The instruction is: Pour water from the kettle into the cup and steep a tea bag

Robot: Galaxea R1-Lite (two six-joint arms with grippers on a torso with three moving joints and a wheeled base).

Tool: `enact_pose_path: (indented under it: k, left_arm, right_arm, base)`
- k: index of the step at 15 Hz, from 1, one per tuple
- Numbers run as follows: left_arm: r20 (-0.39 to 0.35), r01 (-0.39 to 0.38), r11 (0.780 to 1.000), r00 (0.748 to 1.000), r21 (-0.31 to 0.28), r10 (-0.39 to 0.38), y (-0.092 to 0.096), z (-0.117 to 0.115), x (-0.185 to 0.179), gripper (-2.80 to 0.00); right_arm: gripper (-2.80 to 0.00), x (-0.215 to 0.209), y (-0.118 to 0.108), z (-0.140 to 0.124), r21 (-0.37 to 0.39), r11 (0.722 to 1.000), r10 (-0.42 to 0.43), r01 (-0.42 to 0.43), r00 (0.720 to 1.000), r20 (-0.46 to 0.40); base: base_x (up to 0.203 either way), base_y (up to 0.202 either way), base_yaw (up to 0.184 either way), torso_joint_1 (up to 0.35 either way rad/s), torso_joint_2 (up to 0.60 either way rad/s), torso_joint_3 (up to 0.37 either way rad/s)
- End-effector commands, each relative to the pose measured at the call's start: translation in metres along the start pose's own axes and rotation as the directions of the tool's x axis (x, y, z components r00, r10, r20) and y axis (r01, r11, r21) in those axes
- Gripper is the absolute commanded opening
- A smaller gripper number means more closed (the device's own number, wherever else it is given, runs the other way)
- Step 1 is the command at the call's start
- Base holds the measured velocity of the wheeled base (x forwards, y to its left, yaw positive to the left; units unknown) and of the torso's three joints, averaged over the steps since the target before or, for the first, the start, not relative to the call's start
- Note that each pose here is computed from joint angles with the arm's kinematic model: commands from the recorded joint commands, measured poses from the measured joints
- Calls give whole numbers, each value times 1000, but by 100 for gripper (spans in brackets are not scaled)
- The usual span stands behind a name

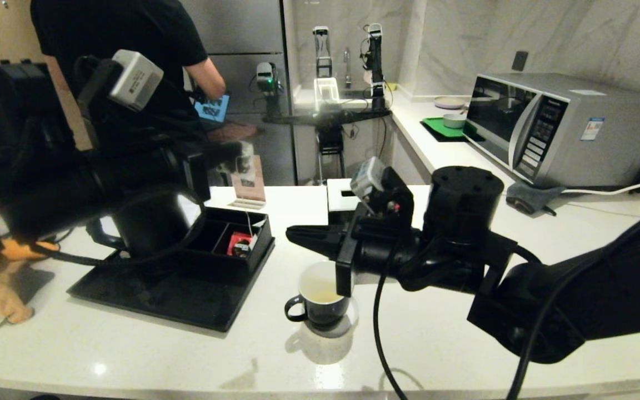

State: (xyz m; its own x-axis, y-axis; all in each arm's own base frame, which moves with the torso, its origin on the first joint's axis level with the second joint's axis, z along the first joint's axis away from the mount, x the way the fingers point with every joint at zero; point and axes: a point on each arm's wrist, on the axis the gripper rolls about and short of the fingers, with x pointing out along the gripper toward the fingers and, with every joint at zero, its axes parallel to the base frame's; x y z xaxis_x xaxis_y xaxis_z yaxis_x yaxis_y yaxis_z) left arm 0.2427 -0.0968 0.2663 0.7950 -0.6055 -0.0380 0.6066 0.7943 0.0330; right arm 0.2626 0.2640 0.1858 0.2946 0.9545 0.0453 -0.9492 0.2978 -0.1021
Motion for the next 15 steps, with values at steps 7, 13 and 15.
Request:
enact_pose_path:
  k: [7, 13, 15]
  left_arm:
    - [19, 43, 999, 999, 7, -43, -12, 4, -3, -280]
    - [32, 72, 997, 997, 13, -72, -21, 8, -4, -280]
    - [41, 89, 996, 995, 17, -90, -26, 11, -5, -280]
  right_arm:
    - [0, 21, 4, -8, 2, 1000, 31, -31, 996, 88]
    - [0, 26, 2, -16, 5, 999, 33, -33, 995, 89]
    - [0, 31, 0, -16, 22, 999, 30, -33, 994, 104]
  base:
    - [0, 0, 0, 0, 0, 0]
    - [0, 0, 0, 0, 0, 0]
    - [0, 0, 0, 0, 0, 0]
